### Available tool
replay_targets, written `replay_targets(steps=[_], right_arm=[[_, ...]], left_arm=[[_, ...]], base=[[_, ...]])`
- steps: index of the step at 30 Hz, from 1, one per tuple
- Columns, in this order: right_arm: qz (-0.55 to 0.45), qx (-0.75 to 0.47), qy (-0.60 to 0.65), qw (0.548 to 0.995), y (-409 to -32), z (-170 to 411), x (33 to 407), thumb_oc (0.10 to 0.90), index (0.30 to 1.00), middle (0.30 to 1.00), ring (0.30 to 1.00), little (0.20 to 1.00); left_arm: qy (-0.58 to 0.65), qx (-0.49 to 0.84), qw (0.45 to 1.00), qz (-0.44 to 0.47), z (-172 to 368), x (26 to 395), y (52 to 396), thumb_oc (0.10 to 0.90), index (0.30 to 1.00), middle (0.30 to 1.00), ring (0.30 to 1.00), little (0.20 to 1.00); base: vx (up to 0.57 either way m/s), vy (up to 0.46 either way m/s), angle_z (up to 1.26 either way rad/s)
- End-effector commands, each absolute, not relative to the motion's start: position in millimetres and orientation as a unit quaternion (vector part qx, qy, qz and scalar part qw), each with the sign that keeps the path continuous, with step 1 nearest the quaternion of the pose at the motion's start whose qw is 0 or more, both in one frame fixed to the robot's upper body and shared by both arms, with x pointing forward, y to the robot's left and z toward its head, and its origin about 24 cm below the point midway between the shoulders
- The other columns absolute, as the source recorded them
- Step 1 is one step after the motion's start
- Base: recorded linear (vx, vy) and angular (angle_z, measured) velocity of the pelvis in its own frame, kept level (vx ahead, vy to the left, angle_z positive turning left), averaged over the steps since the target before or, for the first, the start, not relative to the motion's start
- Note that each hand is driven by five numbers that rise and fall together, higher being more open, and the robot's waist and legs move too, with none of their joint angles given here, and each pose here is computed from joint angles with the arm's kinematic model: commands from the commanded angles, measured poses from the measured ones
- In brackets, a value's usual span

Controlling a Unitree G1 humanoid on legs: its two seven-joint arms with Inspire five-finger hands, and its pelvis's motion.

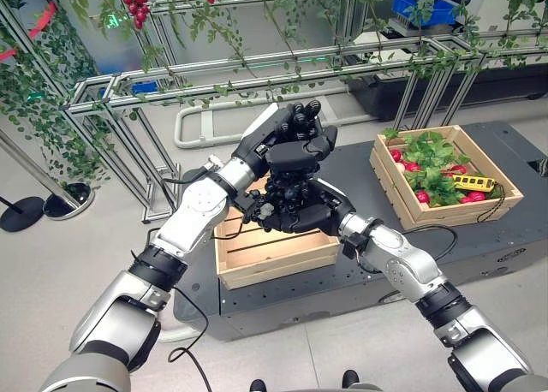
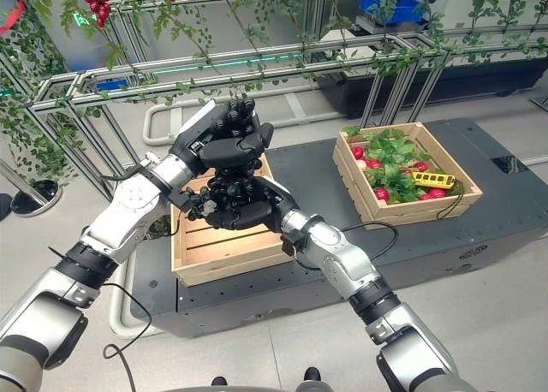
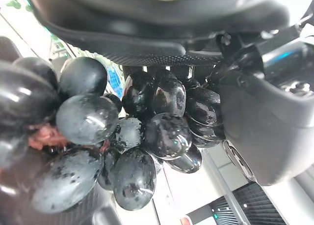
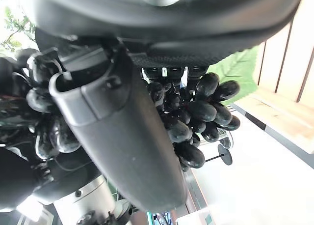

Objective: Pick up the fruits from the basket on one side to the basket on the other side

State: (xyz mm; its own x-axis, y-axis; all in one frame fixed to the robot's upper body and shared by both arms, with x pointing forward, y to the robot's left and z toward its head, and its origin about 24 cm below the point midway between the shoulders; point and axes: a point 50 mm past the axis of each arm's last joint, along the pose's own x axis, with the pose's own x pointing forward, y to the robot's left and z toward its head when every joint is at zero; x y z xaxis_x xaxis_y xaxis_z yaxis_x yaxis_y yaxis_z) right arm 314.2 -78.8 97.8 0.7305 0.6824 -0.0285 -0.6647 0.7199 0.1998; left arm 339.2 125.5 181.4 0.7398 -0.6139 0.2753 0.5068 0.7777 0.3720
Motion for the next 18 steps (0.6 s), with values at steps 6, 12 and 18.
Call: replay_targets(steps=[6, 12, 18], right_arm=[[0.389, 0.230, -0.099, 0.886, -46.9, 165.9, 327.2, 0.800, 0.900, 0.900, 0.900, 0.900], [0.383, 0.290, -0.146, 0.865, -47.6, 177.5, 324.4, 0.681, 0.721, 0.721, 0.721, 0.721], [0.374, 0.301, -0.171, 0.861, -51.1, 180.2, 324.9, 0.400, 0.300, 0.300, 0.300, 0.300]], left_arm=[[-0.289, 0.065, 0.884, -0.363, 239.7, 342.6, 95.3, 0.400, 0.300, 0.300, 0.300, 0.300], [-0.275, 0.060, 0.886, -0.368, 233.3, 343.7, 92.8, 0.400, 0.300, 0.300, 0.300, 0.300], [-0.261, 0.056, 0.901, -0.342, 226.4, 351.8, 101.6, 0.400, 0.300, 0.300, 0.300, 0.300]], base=[[0.00, 0.000, 0.00], [0.00, 0.000, 0.00], [0.00, 0.000, 0.00]])
